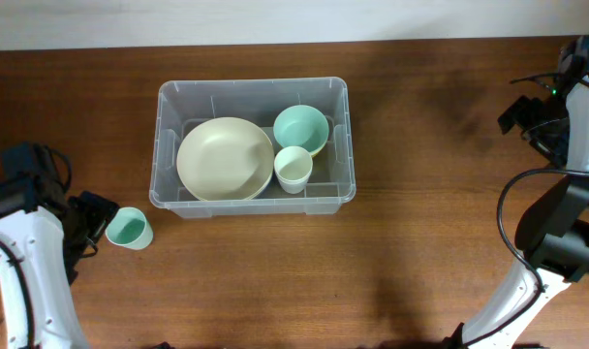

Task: Pack container
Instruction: 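Move the left gripper to the green cup and grasp its rim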

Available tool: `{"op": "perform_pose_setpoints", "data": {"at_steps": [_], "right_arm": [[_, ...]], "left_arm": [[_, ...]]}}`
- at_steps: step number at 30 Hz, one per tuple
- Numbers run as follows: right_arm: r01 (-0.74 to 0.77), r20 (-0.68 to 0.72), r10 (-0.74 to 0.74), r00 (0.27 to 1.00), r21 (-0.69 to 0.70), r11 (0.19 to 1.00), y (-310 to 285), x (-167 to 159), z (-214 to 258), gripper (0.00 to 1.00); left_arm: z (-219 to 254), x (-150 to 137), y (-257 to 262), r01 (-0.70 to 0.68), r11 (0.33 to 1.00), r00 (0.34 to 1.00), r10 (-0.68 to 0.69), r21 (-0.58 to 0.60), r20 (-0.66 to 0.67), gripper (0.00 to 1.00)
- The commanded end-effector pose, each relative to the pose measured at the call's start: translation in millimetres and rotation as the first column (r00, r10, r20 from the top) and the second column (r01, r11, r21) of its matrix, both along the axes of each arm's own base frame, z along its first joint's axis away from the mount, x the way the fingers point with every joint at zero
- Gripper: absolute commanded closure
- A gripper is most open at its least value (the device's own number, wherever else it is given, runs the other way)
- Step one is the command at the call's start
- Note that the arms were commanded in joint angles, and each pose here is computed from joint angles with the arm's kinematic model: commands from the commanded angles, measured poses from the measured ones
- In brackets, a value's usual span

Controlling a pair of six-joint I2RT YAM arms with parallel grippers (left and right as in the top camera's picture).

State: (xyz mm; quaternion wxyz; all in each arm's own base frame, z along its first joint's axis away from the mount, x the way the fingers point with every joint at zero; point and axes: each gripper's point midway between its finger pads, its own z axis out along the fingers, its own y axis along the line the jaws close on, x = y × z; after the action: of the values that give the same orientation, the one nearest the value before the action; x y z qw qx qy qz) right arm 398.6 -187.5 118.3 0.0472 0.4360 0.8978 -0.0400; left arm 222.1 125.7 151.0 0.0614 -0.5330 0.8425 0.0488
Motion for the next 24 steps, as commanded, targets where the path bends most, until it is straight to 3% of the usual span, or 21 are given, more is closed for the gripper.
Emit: {"op": "perform_pose_setpoints", "data": {"at_steps": [1,11,18,19,21,22,23,24], "right_arm": [[0.001,0.011,-0.001,1.0,-0.007,1.0,0.2,-0.4,5.6,0.01],[0.002,0.011,-0.002,1.0,-0.007,1.0,0.2,-0.5,5.6,0.01],[0.002,0.011,-0.002,1.0,-0.007,1.0,0.2,-0.4,5.6,0.01],[0.002,0.011,-0.002,1.0,-0.007,1.0,0.2,-0.5,5.6,0.01],[0.002,0.011,-0.002,1.0,-0.007,1.0,0.2,-0.5,5.6,0.01],[0.001,0.011,-0.001,1.0,-0.007,1.0,0.2,-0.5,5.6,0.01],[0.002,0.012,-0.002,1.0,-0.006,1.0,0.2,-0.4,5.6,0.01],[0.002,0.012,-0.002,1.0,-0.006,1.0,0.2,-0.4,5.6,0.01]], "left_arm": [[-13.8,5.0,1.3,-0.015,1.0,1.0,0.016,-0.011,0.023,0.0],[-82.0,20.6,-5.6,-0.033,0.986,0.994,0.016,-0.162,-0.107,0.0],[-99.2,24.3,-3.5,-0.038,0.984,0.99,0.014,-0.174,-0.138,0.01],[-99.2,25.4,-3.1,-0.037,0.984,0.991,0.014,-0.173,-0.133,0.08],[-99.2,25.6,-3.3,-0.037,0.984,0.991,0.014,-0.173,-0.133,0.37],[-99.2,25.6,-3.8,-0.037,0.984,0.991,0.014,-0.176,-0.132,0.44],[-99.2,26.5,-5.4,-0.037,0.982,0.992,0.014,-0.186,-0.127,0.65],[-99.2,27.1,-5.5,-0.037,0.982,0.992,0.014,-0.187,-0.125,0.8]]}}
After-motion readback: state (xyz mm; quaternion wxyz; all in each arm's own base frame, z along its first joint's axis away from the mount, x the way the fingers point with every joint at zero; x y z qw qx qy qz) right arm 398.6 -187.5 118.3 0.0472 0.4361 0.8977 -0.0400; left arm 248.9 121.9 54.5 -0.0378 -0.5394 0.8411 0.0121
